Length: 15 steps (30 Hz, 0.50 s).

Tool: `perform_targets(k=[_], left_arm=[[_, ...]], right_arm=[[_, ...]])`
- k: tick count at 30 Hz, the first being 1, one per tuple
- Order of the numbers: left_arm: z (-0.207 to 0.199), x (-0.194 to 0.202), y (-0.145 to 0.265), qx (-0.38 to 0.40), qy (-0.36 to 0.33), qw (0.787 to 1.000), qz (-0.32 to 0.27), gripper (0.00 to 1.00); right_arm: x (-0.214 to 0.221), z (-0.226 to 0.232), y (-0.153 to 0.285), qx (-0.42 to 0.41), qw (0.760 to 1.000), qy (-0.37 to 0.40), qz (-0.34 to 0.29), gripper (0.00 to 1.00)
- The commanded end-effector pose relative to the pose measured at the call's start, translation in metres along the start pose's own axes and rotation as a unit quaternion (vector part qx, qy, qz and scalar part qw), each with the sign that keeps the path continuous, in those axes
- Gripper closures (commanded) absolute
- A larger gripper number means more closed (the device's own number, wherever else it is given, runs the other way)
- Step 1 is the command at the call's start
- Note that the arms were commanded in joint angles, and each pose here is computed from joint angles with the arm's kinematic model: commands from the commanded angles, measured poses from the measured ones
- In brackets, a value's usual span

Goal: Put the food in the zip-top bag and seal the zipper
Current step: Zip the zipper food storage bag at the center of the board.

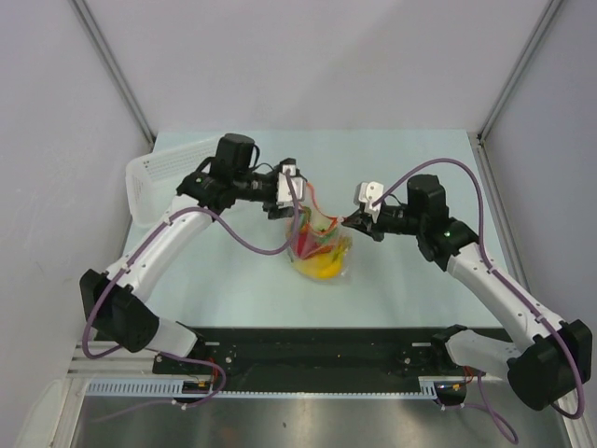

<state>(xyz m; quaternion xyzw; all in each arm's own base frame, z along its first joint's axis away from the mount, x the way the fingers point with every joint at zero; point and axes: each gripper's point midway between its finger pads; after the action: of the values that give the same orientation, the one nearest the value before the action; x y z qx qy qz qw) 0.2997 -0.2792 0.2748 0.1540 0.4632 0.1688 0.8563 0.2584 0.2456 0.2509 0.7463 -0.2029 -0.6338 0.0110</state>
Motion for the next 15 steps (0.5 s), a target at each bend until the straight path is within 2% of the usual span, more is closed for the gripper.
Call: perform_targets(k=[1, 7, 11, 15], left_arm=[[0.024, -0.065, 0.022, -0.044, 0.069, 0.993, -0.080, 0.22], [-0.002, -0.082, -0.010, 0.018, 0.073, 0.994, -0.073, 0.23], [-0.003, -0.088, -0.028, 0.038, 0.068, 0.994, -0.077, 0.24], [-0.012, -0.087, -0.044, 0.073, 0.059, 0.993, -0.075, 0.31]], right_arm=[[-0.016, -0.013, 0.008, 0.044, 0.999, 0.007, -0.014, 1.00], [-0.021, -0.020, 0.015, 0.073, 0.997, -0.006, -0.024, 1.00], [-0.024, -0.018, 0.018, 0.076, 0.997, -0.004, -0.028, 1.00], [-0.027, -0.014, 0.019, 0.074, 0.997, 0.009, -0.029, 1.00]])
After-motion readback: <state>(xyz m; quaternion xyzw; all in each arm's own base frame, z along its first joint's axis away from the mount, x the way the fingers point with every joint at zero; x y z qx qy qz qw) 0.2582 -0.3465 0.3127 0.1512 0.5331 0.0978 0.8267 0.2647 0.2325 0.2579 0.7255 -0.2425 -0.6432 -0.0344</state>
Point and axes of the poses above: each gripper's point midway between its finger pads, its own y axis back along the fingers, its own z axis along the line the jaws close on, x = y × z, and after that the axes turned 4 degrees about -y, right-handed
